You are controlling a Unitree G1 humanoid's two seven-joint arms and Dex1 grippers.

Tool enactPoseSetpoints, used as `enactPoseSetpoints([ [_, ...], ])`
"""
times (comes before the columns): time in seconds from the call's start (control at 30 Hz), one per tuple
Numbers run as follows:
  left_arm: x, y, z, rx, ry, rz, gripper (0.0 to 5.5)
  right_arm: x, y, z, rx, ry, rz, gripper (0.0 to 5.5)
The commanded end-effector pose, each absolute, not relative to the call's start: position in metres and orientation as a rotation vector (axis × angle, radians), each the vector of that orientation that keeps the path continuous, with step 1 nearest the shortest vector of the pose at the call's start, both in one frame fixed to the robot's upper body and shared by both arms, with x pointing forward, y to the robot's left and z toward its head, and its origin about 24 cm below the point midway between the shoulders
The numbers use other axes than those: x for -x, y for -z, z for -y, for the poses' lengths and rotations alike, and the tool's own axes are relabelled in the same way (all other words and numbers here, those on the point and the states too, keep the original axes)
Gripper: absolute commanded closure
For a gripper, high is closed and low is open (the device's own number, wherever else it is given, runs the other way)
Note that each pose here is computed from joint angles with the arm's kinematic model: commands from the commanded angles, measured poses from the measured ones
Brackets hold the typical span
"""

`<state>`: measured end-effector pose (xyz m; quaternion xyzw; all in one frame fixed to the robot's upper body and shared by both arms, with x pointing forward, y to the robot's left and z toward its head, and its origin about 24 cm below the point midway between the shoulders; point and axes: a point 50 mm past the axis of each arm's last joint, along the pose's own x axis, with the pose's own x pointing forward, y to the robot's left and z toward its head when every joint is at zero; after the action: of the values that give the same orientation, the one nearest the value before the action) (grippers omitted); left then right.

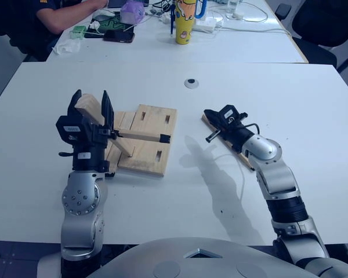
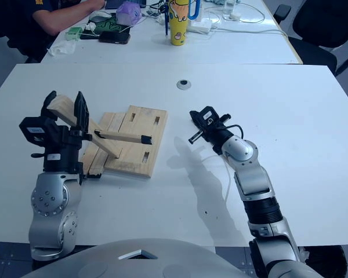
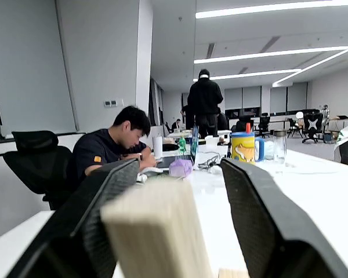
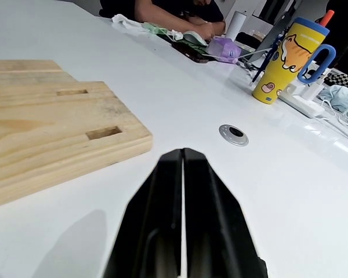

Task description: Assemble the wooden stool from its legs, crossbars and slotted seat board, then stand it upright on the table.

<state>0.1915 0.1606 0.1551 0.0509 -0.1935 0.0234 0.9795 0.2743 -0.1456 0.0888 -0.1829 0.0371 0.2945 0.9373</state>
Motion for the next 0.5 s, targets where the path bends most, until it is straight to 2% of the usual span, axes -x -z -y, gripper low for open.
enactPoseSetpoints([
  [0.03,-0.195,-0.180,-0.159,-0.135,-0.049,0.486,2.89,-0.276,-0.092,0.144,0.386,-0.589,-0.060,5.50],
  [0.23,-0.200,-0.222,-0.177,-0.176,-0.114,0.634,2.89,-0.285,-0.094,0.156,0.380,-0.489,-0.071,5.50],
  [0.37,-0.199,-0.251,-0.204,-0.195,-0.214,0.719,2.89,-0.293,-0.095,0.169,0.368,-0.401,-0.107,5.50],
  [0.5,-0.201,-0.247,-0.236,-0.204,-0.268,0.642,2.89,-0.297,-0.097,0.179,0.352,-0.365,-0.138,5.50],
])
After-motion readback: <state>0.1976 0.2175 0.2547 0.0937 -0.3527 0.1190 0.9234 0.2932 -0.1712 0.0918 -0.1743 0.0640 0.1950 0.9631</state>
